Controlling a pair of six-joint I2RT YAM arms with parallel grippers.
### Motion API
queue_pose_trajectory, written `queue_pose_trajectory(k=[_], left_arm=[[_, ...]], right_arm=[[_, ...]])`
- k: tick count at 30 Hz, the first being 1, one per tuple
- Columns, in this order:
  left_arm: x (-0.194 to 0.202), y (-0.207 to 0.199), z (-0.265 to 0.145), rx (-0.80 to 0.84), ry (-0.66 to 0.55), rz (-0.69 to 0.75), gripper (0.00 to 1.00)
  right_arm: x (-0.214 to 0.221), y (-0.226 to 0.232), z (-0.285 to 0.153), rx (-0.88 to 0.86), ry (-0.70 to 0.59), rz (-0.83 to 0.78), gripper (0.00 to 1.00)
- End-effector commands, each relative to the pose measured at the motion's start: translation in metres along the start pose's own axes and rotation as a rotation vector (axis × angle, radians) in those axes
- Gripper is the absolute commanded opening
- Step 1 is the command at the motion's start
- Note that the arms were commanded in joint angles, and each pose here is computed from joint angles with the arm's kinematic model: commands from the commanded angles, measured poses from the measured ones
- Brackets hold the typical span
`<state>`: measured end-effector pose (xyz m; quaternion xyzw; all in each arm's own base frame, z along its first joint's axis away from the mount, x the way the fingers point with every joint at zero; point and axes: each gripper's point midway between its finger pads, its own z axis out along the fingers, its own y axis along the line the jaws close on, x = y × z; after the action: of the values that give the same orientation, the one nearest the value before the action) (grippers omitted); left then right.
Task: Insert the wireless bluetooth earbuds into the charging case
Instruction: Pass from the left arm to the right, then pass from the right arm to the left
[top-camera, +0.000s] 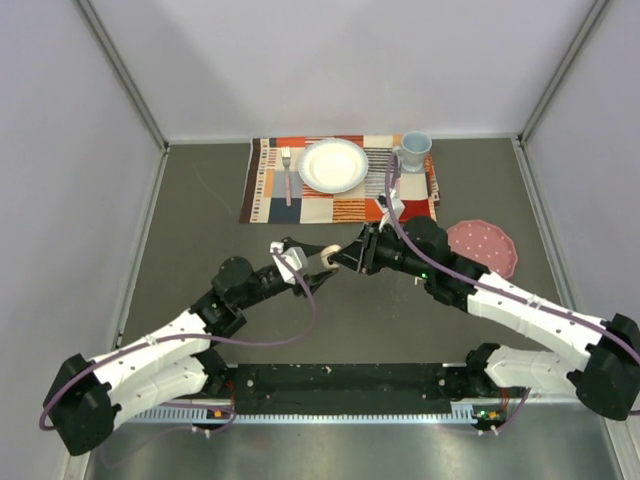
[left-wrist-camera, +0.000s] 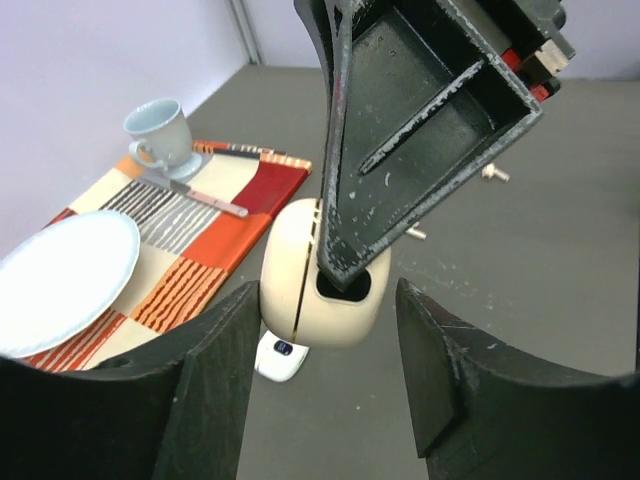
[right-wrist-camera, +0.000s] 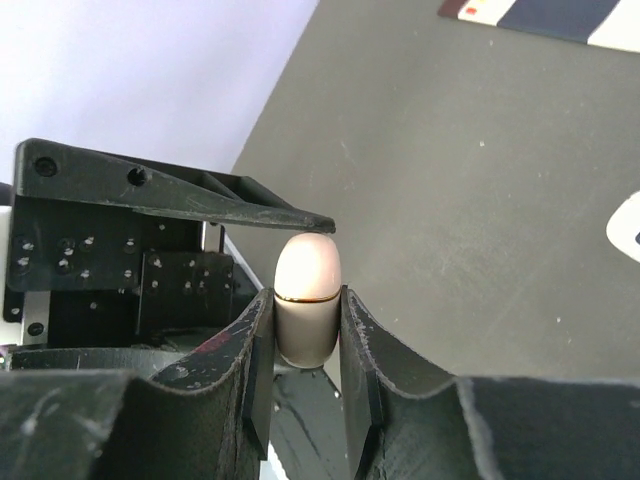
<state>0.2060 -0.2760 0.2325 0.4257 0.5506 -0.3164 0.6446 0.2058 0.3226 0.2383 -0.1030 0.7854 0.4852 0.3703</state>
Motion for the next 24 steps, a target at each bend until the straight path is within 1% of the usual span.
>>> queue_pose_trajectory(k=[1, 7, 10, 11, 13, 17, 19, 23, 24], left_arm=[[-0.039, -0.007, -0.004, 0.021, -0.182, -0.028, 0.64], [-0.041, -0.011, -0.008, 0.032, -0.235, 0.001, 0.66], [-0.05, -0.006, -0.011, -0.002, -0.286, 0.007, 0.66], [-0.046, -0.002, -0.013, -0.029, -0.287, 0.0, 0.66], [-0.052, 0.002, -0.016, -0.059, -0.314, -0.016, 0.68], [-0.057, 0.014, -0.021, -0.131, -0.324, -0.075, 0.74], [-0.058, 0.025, -0.021, -0.192, -0.307, -0.143, 0.77], [-0.065, 0.033, -0.019, -0.196, -0.296, -0.252, 0.82], [-0.065, 0.033, -0.017, -0.183, -0.294, -0.306, 0.83]], right_arm=[[-0.038, 0.034, -0.014, -0.118, -0.16, -0.046, 0.0], [-0.043, 0.045, -0.023, -0.163, -0.188, -0.039, 0.0], [-0.045, 0.051, -0.028, -0.188, -0.198, -0.036, 0.0], [-0.046, 0.052, -0.03, -0.195, -0.203, -0.037, 0.0], [-0.05, 0.056, -0.035, -0.209, -0.225, -0.042, 0.0], [-0.053, 0.054, -0.042, -0.207, -0.261, -0.069, 0.0], [-0.057, 0.053, -0.047, -0.21, -0.295, -0.084, 0.0], [-0.055, 0.049, -0.054, -0.222, -0.327, -0.121, 0.0], [-0.054, 0.048, -0.055, -0.225, -0.332, -0.143, 0.0]])
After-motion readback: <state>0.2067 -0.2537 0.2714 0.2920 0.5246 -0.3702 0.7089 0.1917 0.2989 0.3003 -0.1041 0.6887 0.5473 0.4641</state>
